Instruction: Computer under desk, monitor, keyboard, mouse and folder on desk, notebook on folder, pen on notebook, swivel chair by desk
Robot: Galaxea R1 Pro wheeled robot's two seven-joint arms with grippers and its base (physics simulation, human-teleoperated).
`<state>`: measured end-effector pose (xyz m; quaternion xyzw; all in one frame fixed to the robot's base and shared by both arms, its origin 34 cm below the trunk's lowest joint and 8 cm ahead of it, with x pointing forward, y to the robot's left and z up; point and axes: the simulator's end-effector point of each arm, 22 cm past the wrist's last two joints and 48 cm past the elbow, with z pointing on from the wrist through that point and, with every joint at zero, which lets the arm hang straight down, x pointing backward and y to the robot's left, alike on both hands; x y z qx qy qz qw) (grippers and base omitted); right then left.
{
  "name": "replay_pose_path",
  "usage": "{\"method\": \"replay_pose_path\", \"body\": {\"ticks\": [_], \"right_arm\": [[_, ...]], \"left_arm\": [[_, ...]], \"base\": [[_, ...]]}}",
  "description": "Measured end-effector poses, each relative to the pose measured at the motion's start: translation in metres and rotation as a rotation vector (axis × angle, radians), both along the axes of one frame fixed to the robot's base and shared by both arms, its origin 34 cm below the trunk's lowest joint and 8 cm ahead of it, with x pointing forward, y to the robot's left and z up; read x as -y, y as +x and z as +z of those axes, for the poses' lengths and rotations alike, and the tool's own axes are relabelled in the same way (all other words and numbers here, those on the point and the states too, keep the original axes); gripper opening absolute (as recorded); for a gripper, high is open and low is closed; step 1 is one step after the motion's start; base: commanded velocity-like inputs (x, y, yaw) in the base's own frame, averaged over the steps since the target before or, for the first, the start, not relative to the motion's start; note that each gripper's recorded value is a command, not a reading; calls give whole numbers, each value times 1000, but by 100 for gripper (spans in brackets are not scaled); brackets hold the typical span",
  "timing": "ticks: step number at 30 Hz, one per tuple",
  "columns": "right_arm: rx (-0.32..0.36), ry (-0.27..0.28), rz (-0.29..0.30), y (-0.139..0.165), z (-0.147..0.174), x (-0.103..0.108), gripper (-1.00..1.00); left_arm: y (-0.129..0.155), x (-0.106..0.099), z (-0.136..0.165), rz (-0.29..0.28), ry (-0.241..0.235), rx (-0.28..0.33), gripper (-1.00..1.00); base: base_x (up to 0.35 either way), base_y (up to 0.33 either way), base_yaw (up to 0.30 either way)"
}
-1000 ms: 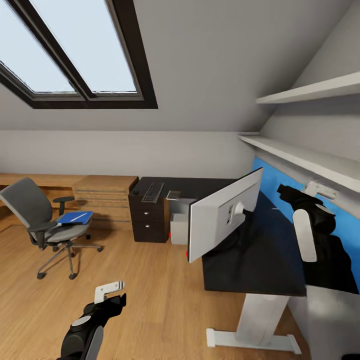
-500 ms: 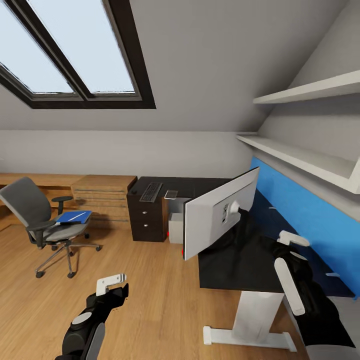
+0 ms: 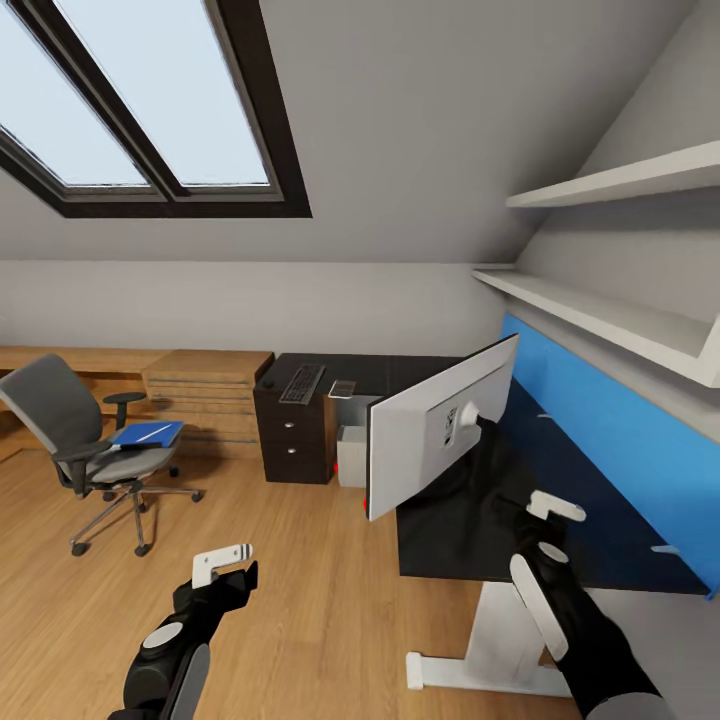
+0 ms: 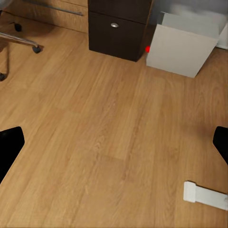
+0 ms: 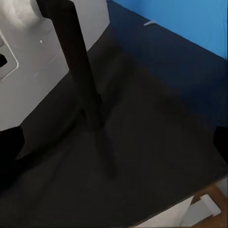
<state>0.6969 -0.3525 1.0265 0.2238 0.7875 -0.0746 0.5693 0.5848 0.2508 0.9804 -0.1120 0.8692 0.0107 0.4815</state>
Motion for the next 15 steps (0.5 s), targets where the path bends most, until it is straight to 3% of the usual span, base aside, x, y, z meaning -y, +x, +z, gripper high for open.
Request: {"method": "replay_pose_path", "body": {"ticks": [6,15], "right_arm": [[126,-40,-53,0,0,12,100],[129,-118,-30,-1,-5,8,100]], "left_arm": [[0,1,-1,-1,-2,-1,100],[0,3,-1,-3,-3,-1,100]], "base": [[0,0,0],[0,0,0]]}}
